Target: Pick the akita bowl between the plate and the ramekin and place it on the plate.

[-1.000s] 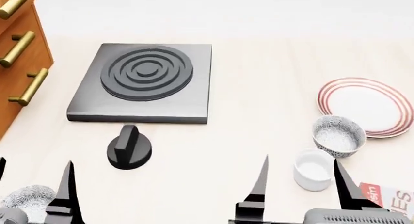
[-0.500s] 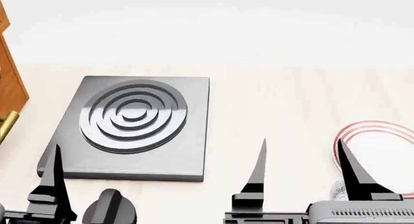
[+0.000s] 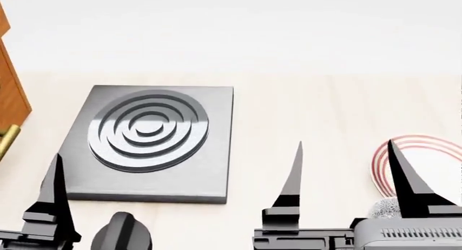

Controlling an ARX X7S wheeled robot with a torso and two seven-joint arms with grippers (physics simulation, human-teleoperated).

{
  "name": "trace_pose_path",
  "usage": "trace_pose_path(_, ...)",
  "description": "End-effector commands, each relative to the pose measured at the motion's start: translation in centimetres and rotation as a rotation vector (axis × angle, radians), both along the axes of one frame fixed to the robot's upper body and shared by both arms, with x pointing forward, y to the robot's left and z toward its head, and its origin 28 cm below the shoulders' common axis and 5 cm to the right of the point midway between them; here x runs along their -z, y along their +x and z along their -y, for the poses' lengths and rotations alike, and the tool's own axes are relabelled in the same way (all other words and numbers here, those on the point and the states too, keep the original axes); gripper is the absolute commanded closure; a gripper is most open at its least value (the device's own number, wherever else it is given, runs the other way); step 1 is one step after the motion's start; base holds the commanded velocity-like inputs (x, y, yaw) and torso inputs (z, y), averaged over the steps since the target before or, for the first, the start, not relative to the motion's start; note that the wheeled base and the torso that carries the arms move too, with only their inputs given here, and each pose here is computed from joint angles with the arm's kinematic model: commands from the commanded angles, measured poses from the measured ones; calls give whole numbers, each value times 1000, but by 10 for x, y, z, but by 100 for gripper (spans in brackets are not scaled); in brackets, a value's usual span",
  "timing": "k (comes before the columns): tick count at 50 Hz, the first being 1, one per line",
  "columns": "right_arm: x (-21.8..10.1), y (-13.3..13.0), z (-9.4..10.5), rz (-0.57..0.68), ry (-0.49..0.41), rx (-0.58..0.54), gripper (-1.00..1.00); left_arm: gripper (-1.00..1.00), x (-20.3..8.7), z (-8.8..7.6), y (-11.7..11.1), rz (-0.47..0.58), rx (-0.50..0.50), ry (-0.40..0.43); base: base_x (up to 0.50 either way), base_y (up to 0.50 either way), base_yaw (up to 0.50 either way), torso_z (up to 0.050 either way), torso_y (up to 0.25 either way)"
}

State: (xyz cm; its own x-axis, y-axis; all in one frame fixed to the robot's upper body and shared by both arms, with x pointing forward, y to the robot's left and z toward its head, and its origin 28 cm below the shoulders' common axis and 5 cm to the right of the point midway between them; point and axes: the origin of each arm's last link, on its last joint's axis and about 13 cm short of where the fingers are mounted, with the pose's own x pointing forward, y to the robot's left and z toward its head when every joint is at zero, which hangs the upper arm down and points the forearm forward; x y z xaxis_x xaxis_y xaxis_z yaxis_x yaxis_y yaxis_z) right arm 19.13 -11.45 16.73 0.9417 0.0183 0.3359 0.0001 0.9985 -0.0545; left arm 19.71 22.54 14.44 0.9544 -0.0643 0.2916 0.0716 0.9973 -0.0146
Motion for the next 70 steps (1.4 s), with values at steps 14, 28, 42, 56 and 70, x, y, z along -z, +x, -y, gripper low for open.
trace_pose_path(14, -1, -1, 2, -8, 12, -44, -100, -100, 2, 0, 0, -4, 2, 2, 0, -500, 0, 0, 0)
trace_pose_path(28, 0, -3, 3, -10, 13, -63, -100, -100, 2, 0, 0, -5, 4, 2, 0, -500, 0, 0, 0)
trace_pose_path(42, 0, -2, 3, -16, 11, -82, -100, -100, 3, 0, 0, -11, 5, -1, 0, -500, 0, 0, 0)
trace_pose_path(56, 3, -4, 2, -18, 19, -105, -100, -100, 2, 0, 0, -10, 7, -1, 99, -78, 0, 0, 0)
trace_pose_path(70, 5, 4, 1, -98, -2, -123, -100, -100, 1, -1, 2, -14, -9, 1, 500, 0, 0, 0, 0)
